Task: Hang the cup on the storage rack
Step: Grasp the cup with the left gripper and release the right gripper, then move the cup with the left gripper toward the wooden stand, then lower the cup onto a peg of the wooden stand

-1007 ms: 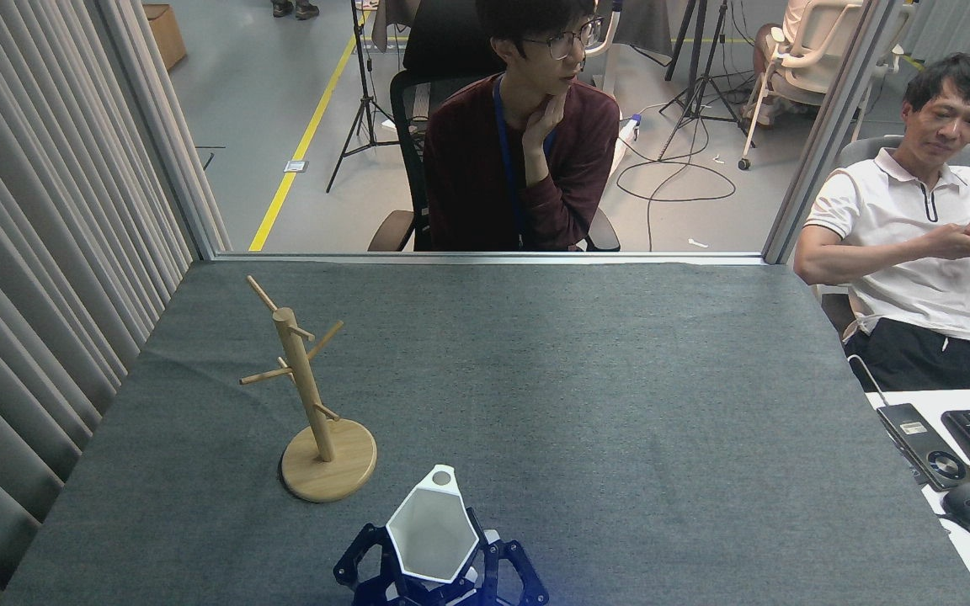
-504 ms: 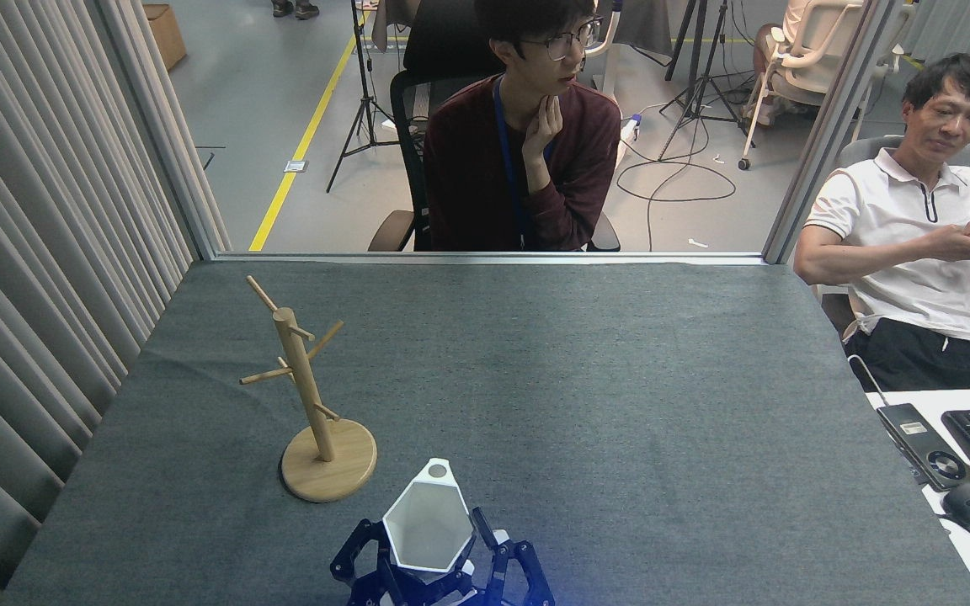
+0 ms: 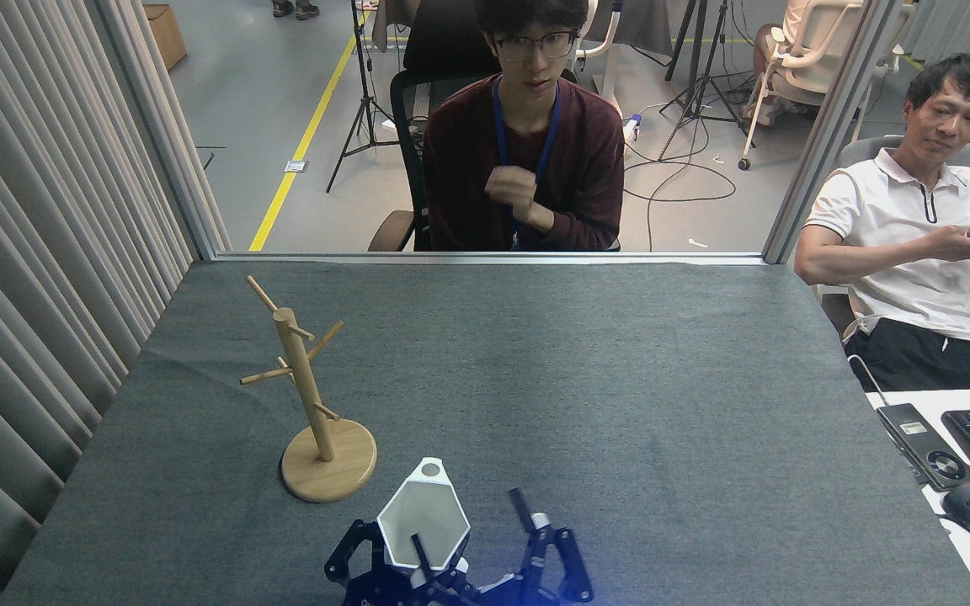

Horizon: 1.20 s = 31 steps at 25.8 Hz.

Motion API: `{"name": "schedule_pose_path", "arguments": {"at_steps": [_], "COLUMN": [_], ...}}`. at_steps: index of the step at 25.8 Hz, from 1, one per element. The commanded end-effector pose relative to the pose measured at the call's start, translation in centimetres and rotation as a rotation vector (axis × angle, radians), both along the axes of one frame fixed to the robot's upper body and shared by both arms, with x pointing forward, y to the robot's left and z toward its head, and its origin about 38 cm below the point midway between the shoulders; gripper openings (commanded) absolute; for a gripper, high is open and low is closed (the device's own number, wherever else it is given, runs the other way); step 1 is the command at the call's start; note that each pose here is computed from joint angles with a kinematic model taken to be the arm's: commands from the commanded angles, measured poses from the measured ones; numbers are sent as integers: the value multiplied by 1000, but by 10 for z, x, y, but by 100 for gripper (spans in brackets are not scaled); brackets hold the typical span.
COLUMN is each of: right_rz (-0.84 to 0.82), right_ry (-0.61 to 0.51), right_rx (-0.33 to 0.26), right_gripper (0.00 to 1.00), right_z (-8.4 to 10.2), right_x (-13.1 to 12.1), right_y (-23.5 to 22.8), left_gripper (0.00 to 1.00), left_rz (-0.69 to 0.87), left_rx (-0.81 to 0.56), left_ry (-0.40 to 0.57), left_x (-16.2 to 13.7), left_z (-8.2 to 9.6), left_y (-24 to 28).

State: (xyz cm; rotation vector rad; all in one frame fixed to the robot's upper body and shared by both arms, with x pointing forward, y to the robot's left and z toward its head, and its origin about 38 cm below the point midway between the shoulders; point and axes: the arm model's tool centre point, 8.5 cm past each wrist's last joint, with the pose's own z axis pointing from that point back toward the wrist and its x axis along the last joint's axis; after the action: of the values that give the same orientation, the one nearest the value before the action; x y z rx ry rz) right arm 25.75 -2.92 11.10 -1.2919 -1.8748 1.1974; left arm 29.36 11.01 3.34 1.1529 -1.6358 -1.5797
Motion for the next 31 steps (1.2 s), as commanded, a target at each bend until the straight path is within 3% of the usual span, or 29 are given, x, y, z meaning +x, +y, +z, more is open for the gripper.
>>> {"name": "schedule_pose_path", "arguments": {"at_steps": [1, 3, 5, 7, 9, 10, 15, 18, 20, 27, 31], "right_rz": [-196, -296, -409, -460, -466, -467, -506, -494, -489, -487, -489], "right_ry": [29, 81, 154, 231, 257, 268, 280, 278, 275, 267, 268], "right_rx": [127, 196, 187, 124, -1, -29, -51, -53, -50, -43, -44], "right_gripper": [98, 98, 98, 98, 98, 98, 98, 98, 98, 98, 98], "right_z": [5, -5, -24, -48, -64, -69, -74, -74, -72, -69, -69], "right_x": [30, 42, 45, 40, 34, 33, 29, 32, 35, 38, 38], "right_y": [-56, -98, -142, -164, -184, -188, -211, -211, -210, -208, -209], "left_gripper": [46, 47, 49, 49, 47, 46, 42, 36, 33, 34, 35], "left_rz": [3, 6, 32, 98, 172, 208, 448, 619, 681, 714, 702], "left_rx": [-1, -4, -2, 3, 5, 8, 71, 260, 312, 325, 336], "left_ry": [-4, -9, -18, -29, -59, -68, -160, -221, -228, -239, -213], "left_x": [0, 0, 2, 3, 5, 4, 21, 41, 47, 68, 87], "left_z": [1, 3, 4, 4, 12, 14, 32, 32, 32, 37, 29], "left_y": [0, 0, 6, 16, 30, 37, 83, 127, 139, 148, 145]}}
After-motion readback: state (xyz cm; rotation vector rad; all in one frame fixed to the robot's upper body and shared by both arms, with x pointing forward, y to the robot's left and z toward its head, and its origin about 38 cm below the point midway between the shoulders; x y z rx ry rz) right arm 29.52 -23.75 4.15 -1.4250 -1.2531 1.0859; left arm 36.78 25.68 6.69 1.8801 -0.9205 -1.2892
